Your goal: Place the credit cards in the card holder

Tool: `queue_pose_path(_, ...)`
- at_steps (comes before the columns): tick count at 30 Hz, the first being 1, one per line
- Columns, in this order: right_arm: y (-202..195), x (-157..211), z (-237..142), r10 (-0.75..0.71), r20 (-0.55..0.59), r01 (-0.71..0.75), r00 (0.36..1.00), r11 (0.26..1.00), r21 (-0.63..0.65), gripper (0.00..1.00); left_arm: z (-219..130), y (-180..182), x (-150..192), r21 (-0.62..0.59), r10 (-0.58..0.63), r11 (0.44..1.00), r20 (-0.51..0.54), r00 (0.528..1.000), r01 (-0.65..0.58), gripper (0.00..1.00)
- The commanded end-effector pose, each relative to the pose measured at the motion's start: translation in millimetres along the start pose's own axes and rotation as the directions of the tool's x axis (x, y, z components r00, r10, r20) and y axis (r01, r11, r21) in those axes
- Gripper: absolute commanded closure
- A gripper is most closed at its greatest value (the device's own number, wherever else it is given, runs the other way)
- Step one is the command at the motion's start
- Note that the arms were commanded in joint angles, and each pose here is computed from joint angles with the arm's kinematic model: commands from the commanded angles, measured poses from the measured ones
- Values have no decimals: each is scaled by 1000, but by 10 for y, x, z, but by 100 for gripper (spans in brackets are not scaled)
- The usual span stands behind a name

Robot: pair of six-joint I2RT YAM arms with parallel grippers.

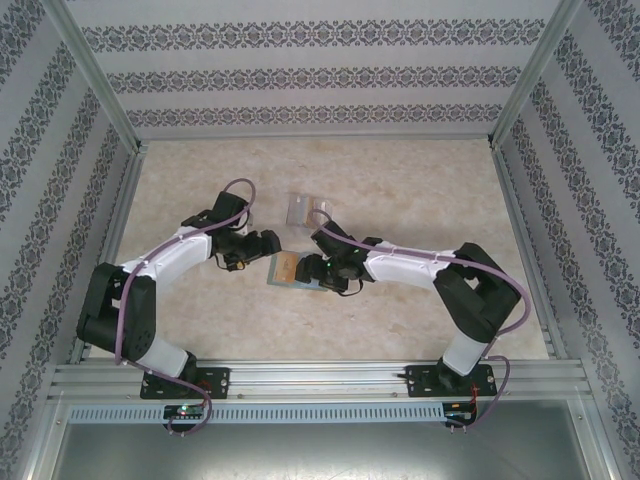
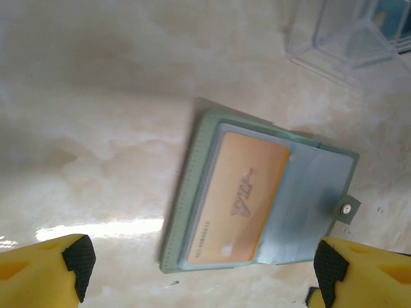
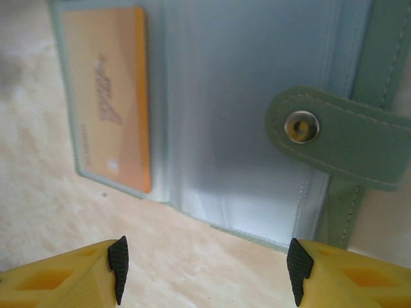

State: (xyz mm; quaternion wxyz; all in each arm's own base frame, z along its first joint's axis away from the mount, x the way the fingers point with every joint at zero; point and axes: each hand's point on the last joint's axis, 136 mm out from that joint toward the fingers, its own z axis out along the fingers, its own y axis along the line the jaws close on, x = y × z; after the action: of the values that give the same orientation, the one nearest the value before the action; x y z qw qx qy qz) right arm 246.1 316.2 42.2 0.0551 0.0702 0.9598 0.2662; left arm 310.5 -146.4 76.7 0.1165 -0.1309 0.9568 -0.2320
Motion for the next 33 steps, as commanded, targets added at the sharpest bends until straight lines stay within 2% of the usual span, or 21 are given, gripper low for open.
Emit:
queue_pose_path(1, 79, -118, 0, 50, 41, -51, 998, 999, 19, 31, -95, -88, -20, 66, -26, 997, 20, 999, 25, 9)
queue_pose_path(4, 4, -176, 10, 47, 77, -51, 996, 997, 53, 31, -86, 13, 0, 52, -46, 998, 26, 999, 45, 9)
queue_pose_path(8, -43, -150, 62, 61, 60, -65, 996, 995, 72, 31, -44, 122, 44, 37, -73, 997, 10, 997, 73, 9)
queue_pose_path(13, -67, -162, 122, 56, 56, -61, 997, 994, 87, 30, 36, 147, 81, 42, -66, 997, -8, 998, 67, 10)
queue_pose_path(19, -54, -172, 205, 53, 37, -56, 998, 995, 80, 31, -16, 148, 53, 44, -46, 998, 24, 999, 45, 10)
queue_pose_path(23, 19, -185, 198, 31, 34, -33, 999, 998, 59, 34, -33, 165, 67, 38, -44, 998, 29, 999, 42, 10)
queue_pose_path(33, 60, -200, 118, -7, 41, 5, 999, 999, 46, 50, -11, 201, 110, 32, -61, 998, 16, 998, 61, 10)
